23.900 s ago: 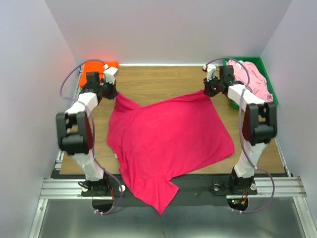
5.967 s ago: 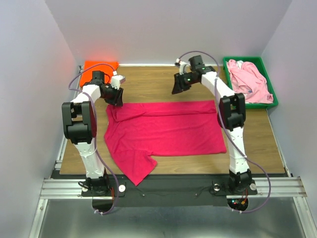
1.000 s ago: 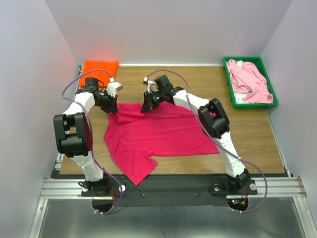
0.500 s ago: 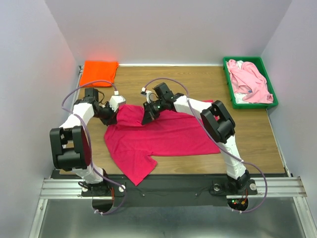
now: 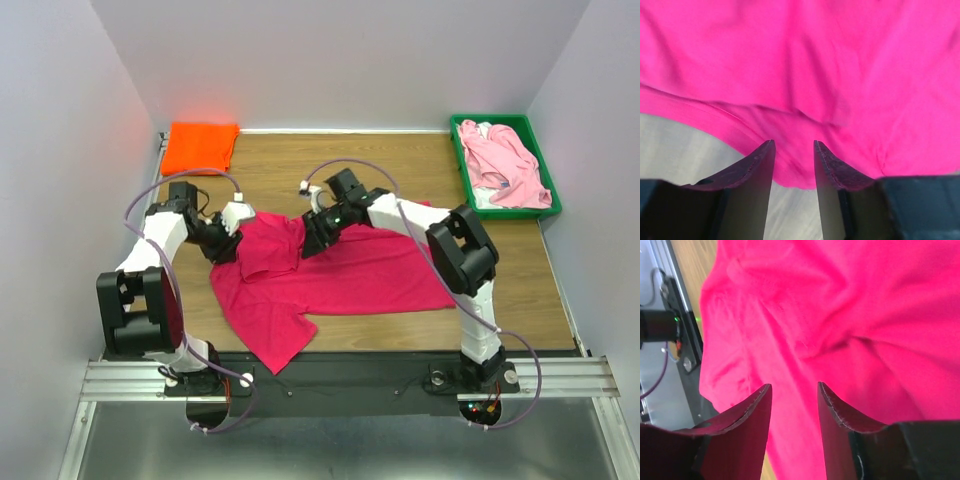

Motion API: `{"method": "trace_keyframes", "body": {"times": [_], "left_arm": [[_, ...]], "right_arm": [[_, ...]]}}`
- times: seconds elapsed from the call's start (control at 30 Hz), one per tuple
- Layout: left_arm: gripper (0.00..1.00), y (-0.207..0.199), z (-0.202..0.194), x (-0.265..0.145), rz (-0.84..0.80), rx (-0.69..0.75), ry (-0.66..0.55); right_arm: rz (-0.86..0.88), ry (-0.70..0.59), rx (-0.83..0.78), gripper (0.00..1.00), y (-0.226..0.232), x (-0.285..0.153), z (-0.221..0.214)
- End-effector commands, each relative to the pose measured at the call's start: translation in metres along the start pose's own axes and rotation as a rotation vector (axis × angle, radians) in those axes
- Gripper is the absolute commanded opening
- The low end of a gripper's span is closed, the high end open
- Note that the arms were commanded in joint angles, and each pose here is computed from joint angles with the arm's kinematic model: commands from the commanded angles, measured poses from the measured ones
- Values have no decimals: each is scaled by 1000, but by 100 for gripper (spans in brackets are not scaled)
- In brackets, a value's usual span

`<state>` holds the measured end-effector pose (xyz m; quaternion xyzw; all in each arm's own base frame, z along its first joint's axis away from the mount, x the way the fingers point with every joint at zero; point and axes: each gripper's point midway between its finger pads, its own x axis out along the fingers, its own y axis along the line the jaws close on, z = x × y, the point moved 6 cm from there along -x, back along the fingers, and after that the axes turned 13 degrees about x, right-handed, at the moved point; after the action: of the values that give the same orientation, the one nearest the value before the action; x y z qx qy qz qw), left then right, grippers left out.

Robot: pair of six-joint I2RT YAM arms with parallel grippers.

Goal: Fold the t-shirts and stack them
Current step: Fold the tshirt

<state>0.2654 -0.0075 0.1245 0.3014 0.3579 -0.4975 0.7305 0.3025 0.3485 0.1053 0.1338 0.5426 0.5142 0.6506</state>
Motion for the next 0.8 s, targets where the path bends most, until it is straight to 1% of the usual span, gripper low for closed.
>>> {"method": "trace_keyframes", "body": {"times": [0.0, 0.03, 0.07, 0.13, 0.17, 0.23, 0.27, 0.3, 0.37, 0.47, 0.7, 0.77], "left_arm": [[46, 31, 39, -13, 55, -48, -151], [45, 40, 41, -4, 62, -62, -155], [44, 44, 44, -1, 69, -105, -157], [44, 57, 46, 7, 106, -129, -159], [43, 59, 50, 12, 105, -131, -155], [42, 60, 52, 23, 94, -156, -147], [41, 60, 52, 27, 99, -167, -139], [40, 64, 47, 31, 131, -198, -121], [40, 61, 47, 41, 143, -210, -93], [39, 59, 31, 49, 151, -253, -19], [37, 28, -11, 59, 148, -307, 149], [36, 22, -16, 52, 159, -304, 170]], "right_arm": [[-38, -177, -26, 46, -1, -76, 37], [-78, -207, 13, 45, -18, -95, 40], [-132, -227, 28, 45, -29, -106, 40], [-223, -257, 46, 43, -55, -136, 35], [-302, -275, 62, 42, -69, -147, 33], [-395, -300, 90, 39, -93, -173, 25], [-480, -303, 113, 37, -108, -182, 18], [-524, -314, 126, 36, -120, -195, 14], [-617, -312, 155, 36, -137, -206, 5], [-696, -279, 195, 36, -156, -213, -11], [-787, -176, 272, 36, -179, -209, -48], [-782, -141, 302, 36, -180, -212, -60]]}}
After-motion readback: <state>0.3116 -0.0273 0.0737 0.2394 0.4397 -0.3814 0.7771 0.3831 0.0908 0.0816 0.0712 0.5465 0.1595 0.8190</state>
